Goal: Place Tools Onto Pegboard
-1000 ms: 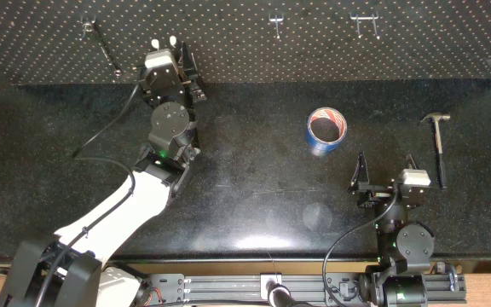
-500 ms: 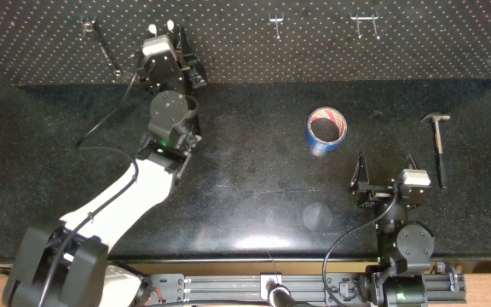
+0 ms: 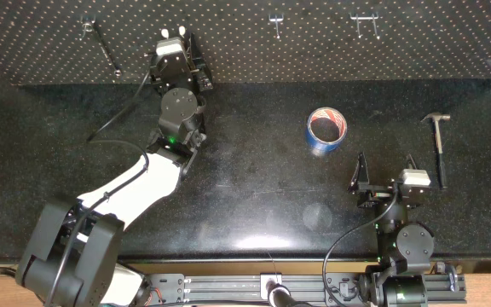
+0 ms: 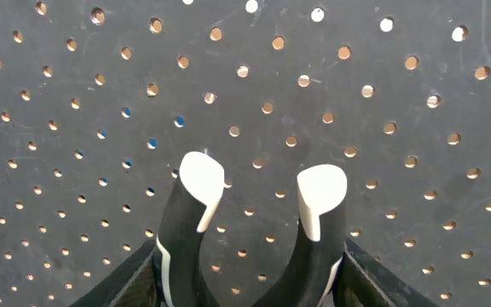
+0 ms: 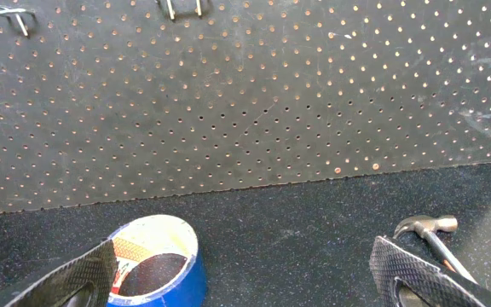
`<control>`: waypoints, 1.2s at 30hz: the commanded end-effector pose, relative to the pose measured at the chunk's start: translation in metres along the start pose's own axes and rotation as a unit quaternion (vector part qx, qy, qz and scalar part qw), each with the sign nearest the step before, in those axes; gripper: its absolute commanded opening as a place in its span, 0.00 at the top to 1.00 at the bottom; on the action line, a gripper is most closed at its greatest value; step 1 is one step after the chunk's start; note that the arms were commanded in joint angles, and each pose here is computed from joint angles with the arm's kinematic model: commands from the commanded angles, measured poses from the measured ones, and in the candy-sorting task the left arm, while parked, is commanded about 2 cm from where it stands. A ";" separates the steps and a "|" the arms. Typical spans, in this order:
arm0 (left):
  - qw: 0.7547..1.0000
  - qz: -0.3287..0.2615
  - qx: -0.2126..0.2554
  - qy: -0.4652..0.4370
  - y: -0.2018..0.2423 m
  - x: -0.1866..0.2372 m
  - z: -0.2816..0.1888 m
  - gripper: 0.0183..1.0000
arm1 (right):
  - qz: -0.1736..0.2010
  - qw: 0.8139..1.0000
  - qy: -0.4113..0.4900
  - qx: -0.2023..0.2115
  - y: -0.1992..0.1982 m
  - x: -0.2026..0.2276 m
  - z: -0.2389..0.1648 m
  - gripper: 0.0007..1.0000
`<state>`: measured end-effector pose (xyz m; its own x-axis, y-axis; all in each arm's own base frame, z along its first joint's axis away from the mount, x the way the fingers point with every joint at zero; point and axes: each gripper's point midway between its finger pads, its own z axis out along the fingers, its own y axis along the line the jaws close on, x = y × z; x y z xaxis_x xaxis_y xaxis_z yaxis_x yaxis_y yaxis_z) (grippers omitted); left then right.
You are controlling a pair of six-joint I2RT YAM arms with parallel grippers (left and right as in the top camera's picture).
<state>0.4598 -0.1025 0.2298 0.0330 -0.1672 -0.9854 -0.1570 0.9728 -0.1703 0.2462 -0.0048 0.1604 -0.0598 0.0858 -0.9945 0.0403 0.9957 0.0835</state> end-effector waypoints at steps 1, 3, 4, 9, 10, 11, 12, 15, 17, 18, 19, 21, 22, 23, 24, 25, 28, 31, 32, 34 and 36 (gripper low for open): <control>1.000 0.003 0.008 -0.005 -0.006 -0.002 0.006 0.91 | -0.004 1.000 0.000 0.000 0.000 0.002 0.000 0.03; 1.000 0.006 0.008 -0.002 -0.006 0.000 0.006 0.58 | -0.004 1.000 0.000 0.000 0.000 0.002 0.000 0.03; 1.000 0.008 0.007 0.001 -0.006 0.001 0.006 0.47 | -0.004 1.000 0.000 0.000 0.000 0.002 0.000 0.03; 1.000 0.015 0.005 0.013 -0.005 0.007 0.006 0.31 | -0.004 1.000 0.000 0.000 0.000 0.002 0.000 0.03; 1.000 0.015 0.005 0.013 -0.005 0.007 0.006 0.29 | -0.004 1.000 0.000 0.000 0.000 0.002 0.000 0.03; 1.000 0.015 0.005 0.013 -0.005 0.007 0.006 0.28 | -0.004 1.000 0.000 0.000 0.000 0.002 0.000 0.03; 1.000 0.015 0.005 0.013 -0.005 0.007 0.006 0.26 | -0.004 1.000 0.000 0.001 0.000 0.002 0.000 0.03; 1.000 0.014 0.006 0.011 -0.005 0.006 0.006 0.06 | -0.004 1.000 0.000 0.000 0.000 0.002 0.000 0.03; 1.000 0.009 0.013 0.005 -0.007 -0.003 0.003 0.02 | -0.004 1.000 0.000 0.000 0.000 0.002 0.000 0.03; 1.000 0.008 0.024 0.004 -0.010 -0.011 0.000 0.02 | -0.004 1.000 0.000 0.000 0.000 0.002 0.000 0.03; 0.999 0.009 0.031 0.008 -0.012 -0.015 -0.003 0.02 | -0.004 1.000 0.000 0.000 0.000 0.002 0.000 0.03; 0.997 0.022 0.058 0.034 -0.016 -0.026 -0.017 0.01 | -0.004 1.000 0.000 0.000 0.000 0.002 0.000 0.03; 0.996 0.030 0.072 0.053 -0.016 -0.030 -0.027 0.01 | -0.004 1.000 0.000 0.000 0.000 0.002 0.000 0.03; 0.992 0.038 0.090 0.074 -0.017 -0.033 -0.039 0.01 | -0.004 1.000 0.000 0.001 0.000 0.002 0.000 0.02; 0.987 0.048 0.112 0.102 -0.016 -0.033 -0.055 0.01 | -0.004 1.000 0.000 0.000 0.000 0.002 0.000 0.02; 0.981 0.057 0.129 0.131 -0.011 -0.031 -0.075 0.00 | -0.004 1.000 0.000 0.001 0.000 0.002 0.000 0.03; 0.972 0.058 0.164 0.158 0.011 -0.029 -0.128 0.00 | -0.004 1.000 0.000 0.000 0.000 0.002 0.000 0.03; 0.969 0.029 0.210 0.123 0.038 -0.031 -0.171 0.00 | -0.004 1.000 0.000 0.000 0.000 0.002 0.000 0.02; 0.969 0.020 0.223 0.102 0.046 -0.032 -0.183 0.00 | -0.004 1.000 0.000 0.000 0.000 0.002 0.000 0.02; 0.974 0.014 0.217 0.060 0.068 -0.028 -0.200 0.00 | -0.004 1.000 0.000 0.000 0.000 0.002 0.000 0.03; 0.975 0.044 0.216 0.039 0.074 -0.019 -0.207 0.00 | -0.004 1.000 0.000 0.000 0.000 0.002 0.000 0.03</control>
<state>0.2564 -0.0505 0.2497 -0.0772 -0.1370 -0.9876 0.1892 0.9705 -0.1494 0.2462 -0.0049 0.1602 -0.0598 0.0858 -0.9945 0.0407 0.9957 0.0835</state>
